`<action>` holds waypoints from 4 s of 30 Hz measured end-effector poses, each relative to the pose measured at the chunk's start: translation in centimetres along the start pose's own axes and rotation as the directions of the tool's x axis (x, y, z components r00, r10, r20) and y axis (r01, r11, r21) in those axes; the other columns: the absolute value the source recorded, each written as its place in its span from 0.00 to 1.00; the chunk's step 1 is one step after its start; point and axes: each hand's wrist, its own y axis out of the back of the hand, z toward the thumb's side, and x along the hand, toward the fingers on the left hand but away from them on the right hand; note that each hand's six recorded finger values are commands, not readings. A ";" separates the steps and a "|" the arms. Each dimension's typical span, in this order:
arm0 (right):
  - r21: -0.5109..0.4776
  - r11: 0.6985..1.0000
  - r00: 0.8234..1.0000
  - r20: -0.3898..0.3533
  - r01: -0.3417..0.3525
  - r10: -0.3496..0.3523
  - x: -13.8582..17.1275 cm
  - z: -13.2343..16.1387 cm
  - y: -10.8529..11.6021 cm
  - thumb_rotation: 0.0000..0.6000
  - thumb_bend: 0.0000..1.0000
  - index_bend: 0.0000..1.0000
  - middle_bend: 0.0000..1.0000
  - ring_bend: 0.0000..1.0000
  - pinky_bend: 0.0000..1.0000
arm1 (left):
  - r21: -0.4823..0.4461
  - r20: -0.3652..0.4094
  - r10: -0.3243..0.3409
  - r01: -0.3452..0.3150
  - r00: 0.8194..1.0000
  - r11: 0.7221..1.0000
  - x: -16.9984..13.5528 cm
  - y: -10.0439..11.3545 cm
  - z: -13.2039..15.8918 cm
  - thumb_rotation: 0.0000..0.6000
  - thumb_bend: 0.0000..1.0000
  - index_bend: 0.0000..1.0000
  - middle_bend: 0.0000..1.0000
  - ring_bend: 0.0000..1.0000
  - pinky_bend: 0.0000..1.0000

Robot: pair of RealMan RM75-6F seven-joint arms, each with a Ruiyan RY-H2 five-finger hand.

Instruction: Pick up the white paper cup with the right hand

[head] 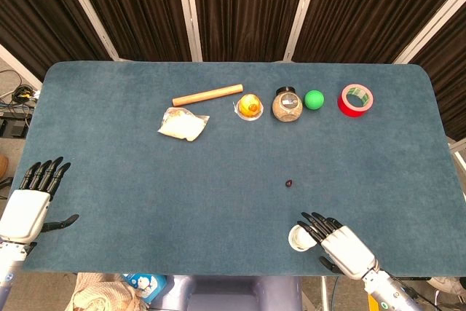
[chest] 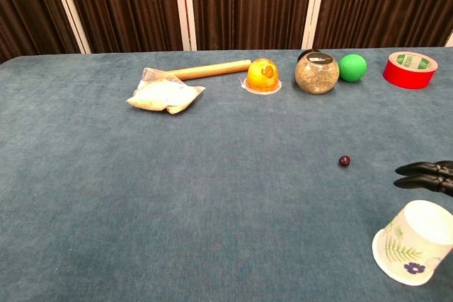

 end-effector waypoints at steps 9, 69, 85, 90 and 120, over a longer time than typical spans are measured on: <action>0.020 1.000 1.000 -0.007 -0.012 0.012 -1.0 0.6 -0.7 1.00 0.35 0.06 0.08 0.17 0.35 | -0.003 -0.005 -0.004 0.004 1.000 1.000 0.0 0.0 0.0 1.00 0.00 0.00 0.00 0.00 0.00; 0.092 0.985 0.976 0.149 0.147 -0.159 -13.1 -2.4 5.0 1.00 0.43 0.45 0.39 0.47 0.58 | -0.038 -0.014 -0.044 0.044 0.999 0.998 1.0 -0.5 0.0 1.00 0.00 0.00 0.00 0.00 0.00; 0.105 0.985 0.969 0.191 0.137 -0.155 -14.9 -3.1 3.8 1.00 0.43 0.03 0.17 0.26 0.30 | -0.048 -0.013 -0.043 0.043 0.999 0.998 0.9 -0.5 0.1 1.00 0.00 0.00 0.00 0.00 0.00; 0.122 0.988 0.968 0.221 0.095 -0.121 -14.8 -3.3 3.3 1.00 0.38 0.00 0.00 0.05 0.18 | -0.049 -0.014 -0.041 0.040 0.999 0.998 0.9 -0.4 0.1 1.00 0.00 0.00 0.00 0.00 0.00; 0.276 0.948 0.874 0.406 0.159 -0.265 3.4 -8.8 6.1 1.00 0.36 0.00 0.00 0.00 0.09 | -0.026 0.007 0.004 -0.004 1.000 1.000 0.7 -0.1 0.4 1.00 0.00 0.00 0.00 0.00 0.00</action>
